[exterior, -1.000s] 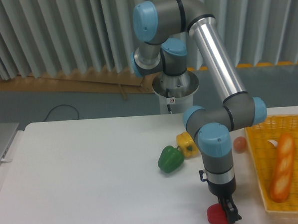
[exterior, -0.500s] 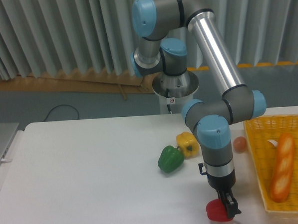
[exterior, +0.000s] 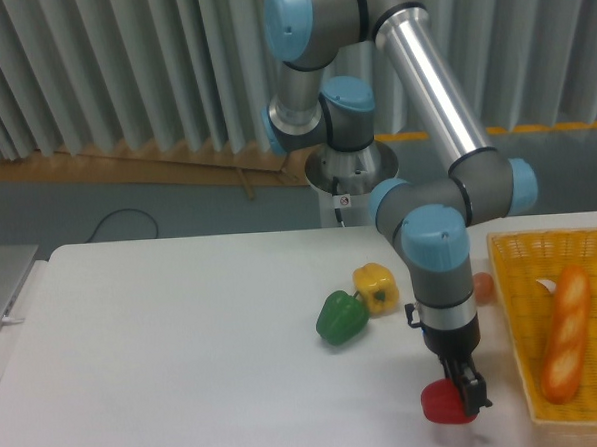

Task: Place the red peppers in a basket
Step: 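Lower the gripper around the red pepper and close on it, then lift the red pepper and carry it over the orange basket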

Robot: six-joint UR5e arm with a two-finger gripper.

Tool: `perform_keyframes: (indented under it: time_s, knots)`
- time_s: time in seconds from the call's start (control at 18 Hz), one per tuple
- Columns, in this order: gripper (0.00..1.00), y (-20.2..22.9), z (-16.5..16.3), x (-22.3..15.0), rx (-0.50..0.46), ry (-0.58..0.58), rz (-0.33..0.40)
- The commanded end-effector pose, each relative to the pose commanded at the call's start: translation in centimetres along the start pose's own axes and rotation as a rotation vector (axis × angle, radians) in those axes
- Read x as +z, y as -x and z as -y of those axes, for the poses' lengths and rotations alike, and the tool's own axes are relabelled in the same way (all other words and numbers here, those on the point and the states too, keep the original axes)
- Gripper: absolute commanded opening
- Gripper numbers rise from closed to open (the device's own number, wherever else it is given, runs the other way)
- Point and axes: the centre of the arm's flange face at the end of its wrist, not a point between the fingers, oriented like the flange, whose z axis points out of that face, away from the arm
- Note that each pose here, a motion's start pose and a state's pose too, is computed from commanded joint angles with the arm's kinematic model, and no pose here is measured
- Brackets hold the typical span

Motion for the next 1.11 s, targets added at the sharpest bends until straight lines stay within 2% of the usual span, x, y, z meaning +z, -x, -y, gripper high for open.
perform_keyframes:
  time_s: [0.28,0.33,0.61,0.89,1.11]
  knots:
    - [0.49,-0.9,-2.1,-1.1,-0.024,-0.009,0.004]
    - [0.46,-1.1,-2.5,-1.5,-0.030,-0.014,0.008]
    - [0.44,-2.8,-7.0,-3.4,-0.097,-0.058,0.009]
    - [0.44,-4.0,-8.1,-6.6,-0.112,-0.056,0.000]
    - [0.44,-4.4,-10.5,-6.4,-0.150,-0.058,-0.029]
